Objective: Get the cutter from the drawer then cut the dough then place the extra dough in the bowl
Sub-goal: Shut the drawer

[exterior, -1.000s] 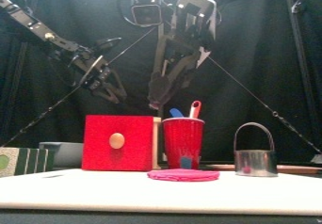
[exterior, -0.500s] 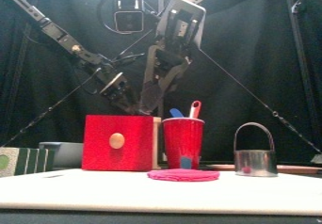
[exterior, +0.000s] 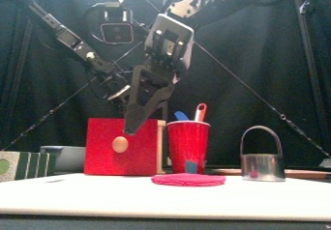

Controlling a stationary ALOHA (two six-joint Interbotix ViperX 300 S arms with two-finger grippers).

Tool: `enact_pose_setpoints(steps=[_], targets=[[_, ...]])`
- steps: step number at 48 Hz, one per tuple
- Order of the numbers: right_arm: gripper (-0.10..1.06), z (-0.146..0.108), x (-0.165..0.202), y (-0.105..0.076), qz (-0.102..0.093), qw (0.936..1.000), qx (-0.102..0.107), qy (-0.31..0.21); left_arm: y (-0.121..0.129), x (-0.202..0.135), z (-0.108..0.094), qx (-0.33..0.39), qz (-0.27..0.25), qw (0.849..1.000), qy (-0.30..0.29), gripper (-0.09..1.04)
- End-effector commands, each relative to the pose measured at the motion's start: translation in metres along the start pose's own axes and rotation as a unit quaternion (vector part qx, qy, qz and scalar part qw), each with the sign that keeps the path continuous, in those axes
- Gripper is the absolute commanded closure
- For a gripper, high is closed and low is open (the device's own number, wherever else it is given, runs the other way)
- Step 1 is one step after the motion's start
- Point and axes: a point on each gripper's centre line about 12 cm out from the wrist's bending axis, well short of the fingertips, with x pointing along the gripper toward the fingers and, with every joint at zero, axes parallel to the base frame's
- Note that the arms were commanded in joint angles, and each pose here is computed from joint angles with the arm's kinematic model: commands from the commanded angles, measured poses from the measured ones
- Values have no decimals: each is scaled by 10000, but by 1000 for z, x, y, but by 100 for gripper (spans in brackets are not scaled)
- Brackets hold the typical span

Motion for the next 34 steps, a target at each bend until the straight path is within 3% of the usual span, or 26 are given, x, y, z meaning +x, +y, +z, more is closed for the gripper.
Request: enact_pose_setpoints(steps=[1, 15, 34], targets=[[50, 15, -11, 1, 2, 9997, 35, -260, 16, -5, 16, 124, 95, 9997, 213, 17], [50, 20, 3, -4, -30, 9993, 86, -362, 16, 27, 14, 642, -286, 9896, 1254, 30], [50, 23, 7, -15, -184, 9986, 8, -504, 9, 44, 16, 667, -734, 9845, 1449, 30]])
